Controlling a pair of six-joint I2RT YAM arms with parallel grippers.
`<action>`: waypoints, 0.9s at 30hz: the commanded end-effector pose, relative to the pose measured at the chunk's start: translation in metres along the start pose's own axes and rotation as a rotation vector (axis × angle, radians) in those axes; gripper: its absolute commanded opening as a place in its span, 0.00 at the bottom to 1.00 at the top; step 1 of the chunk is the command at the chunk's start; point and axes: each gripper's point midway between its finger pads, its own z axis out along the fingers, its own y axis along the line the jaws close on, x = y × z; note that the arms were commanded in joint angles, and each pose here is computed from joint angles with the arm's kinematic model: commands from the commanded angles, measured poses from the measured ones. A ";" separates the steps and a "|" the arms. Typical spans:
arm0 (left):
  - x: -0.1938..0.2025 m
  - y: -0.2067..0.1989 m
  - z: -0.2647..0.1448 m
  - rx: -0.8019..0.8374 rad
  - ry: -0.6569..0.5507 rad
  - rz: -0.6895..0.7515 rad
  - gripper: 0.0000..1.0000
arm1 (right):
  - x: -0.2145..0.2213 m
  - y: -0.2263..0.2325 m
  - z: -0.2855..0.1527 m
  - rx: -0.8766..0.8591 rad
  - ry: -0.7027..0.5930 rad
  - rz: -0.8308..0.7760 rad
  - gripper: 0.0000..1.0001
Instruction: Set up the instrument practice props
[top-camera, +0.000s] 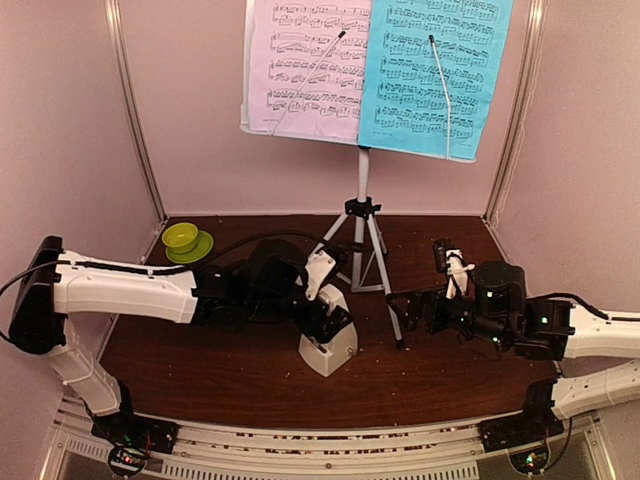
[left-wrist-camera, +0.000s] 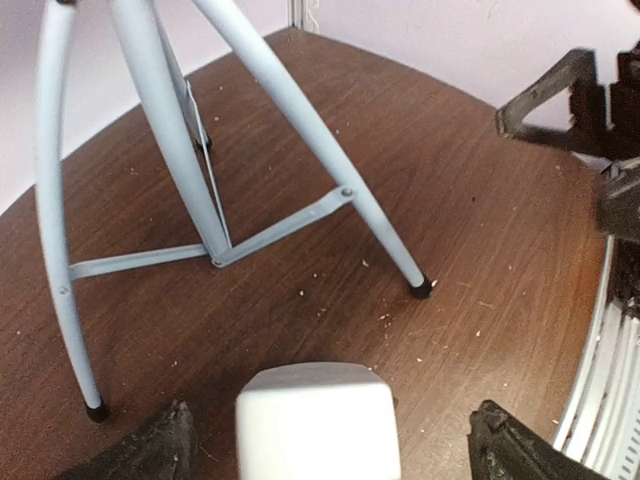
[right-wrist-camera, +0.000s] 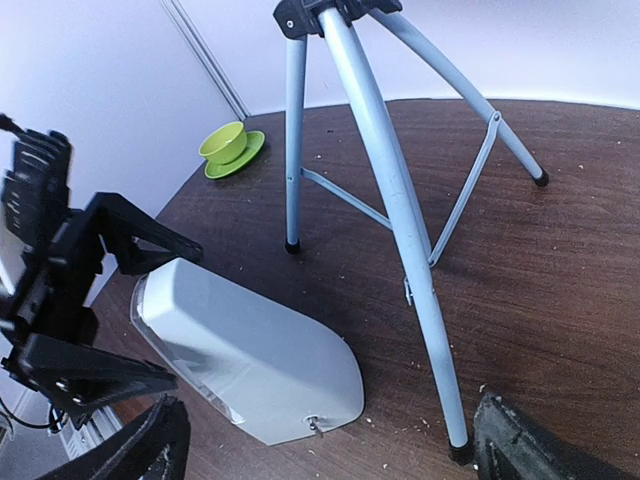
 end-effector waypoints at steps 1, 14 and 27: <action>-0.040 0.000 -0.042 0.044 -0.182 -0.009 0.98 | -0.019 0.013 -0.004 -0.055 -0.039 -0.009 1.00; -0.012 0.003 -0.065 0.078 -0.268 -0.010 0.86 | -0.035 0.067 0.031 -0.181 0.102 0.049 1.00; -0.022 -0.001 -0.043 0.073 -0.285 0.019 0.77 | -0.019 0.087 0.074 -0.261 0.243 0.181 0.90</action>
